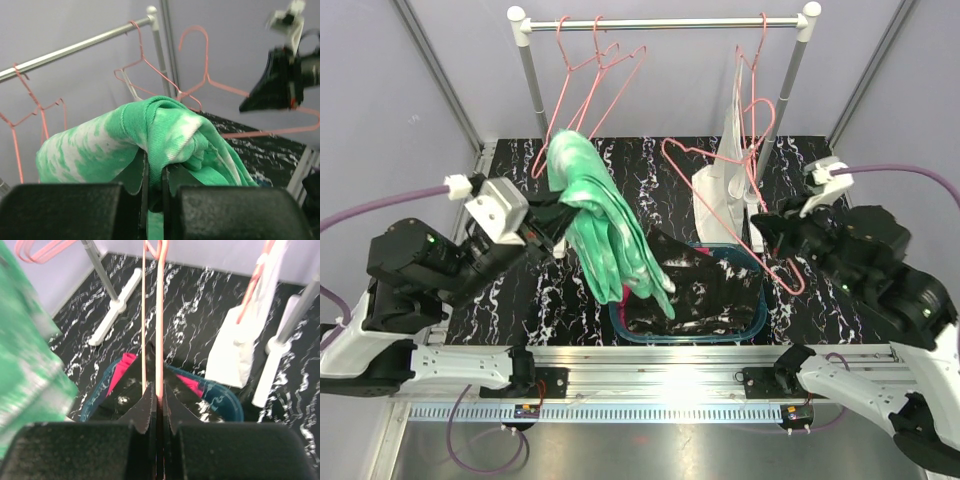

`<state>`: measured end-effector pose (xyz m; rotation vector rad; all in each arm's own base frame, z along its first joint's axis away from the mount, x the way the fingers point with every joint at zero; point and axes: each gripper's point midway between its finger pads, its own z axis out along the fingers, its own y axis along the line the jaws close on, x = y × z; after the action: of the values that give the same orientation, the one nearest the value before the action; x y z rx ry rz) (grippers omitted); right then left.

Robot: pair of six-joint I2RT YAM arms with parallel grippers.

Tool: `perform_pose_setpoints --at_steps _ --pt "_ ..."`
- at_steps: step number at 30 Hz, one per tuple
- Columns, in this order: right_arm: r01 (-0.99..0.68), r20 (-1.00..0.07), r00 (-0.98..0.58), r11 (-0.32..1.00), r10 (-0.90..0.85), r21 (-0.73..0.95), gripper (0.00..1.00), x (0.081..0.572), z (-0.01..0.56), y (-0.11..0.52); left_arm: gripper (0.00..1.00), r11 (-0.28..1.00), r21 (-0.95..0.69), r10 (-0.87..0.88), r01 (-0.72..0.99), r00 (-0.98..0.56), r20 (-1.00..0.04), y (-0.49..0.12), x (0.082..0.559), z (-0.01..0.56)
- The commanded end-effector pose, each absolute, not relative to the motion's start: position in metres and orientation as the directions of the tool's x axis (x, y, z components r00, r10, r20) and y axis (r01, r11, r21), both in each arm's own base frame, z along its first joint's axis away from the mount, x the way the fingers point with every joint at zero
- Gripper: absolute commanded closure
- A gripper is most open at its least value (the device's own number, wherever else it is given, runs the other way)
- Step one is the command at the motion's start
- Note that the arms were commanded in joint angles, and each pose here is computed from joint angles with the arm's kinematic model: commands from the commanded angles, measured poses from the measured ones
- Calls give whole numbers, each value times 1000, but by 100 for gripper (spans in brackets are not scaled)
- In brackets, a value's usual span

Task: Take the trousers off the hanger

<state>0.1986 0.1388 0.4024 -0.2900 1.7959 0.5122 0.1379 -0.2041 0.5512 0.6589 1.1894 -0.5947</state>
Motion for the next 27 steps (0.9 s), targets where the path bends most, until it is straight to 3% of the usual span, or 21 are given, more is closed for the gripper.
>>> perform_pose_setpoints --at_steps 1,9,17,27 --pt "-437 -979 -194 889 57 139 100 185 436 115 100 588 164 -131 792 294 -947 -203 118 556" --pt "-413 -987 -135 900 92 140 100 160 467 85 100 583 223 30 782 253 -967 -215 126 480" --pt "-408 -986 -121 900 111 151 100 153 473 78 100 680 217 158 700 149 -976 -214 150 419" --pt "-405 -985 -119 900 125 163 100 155 470 80 100 813 261 186 521 193 -963 -137 166 443"
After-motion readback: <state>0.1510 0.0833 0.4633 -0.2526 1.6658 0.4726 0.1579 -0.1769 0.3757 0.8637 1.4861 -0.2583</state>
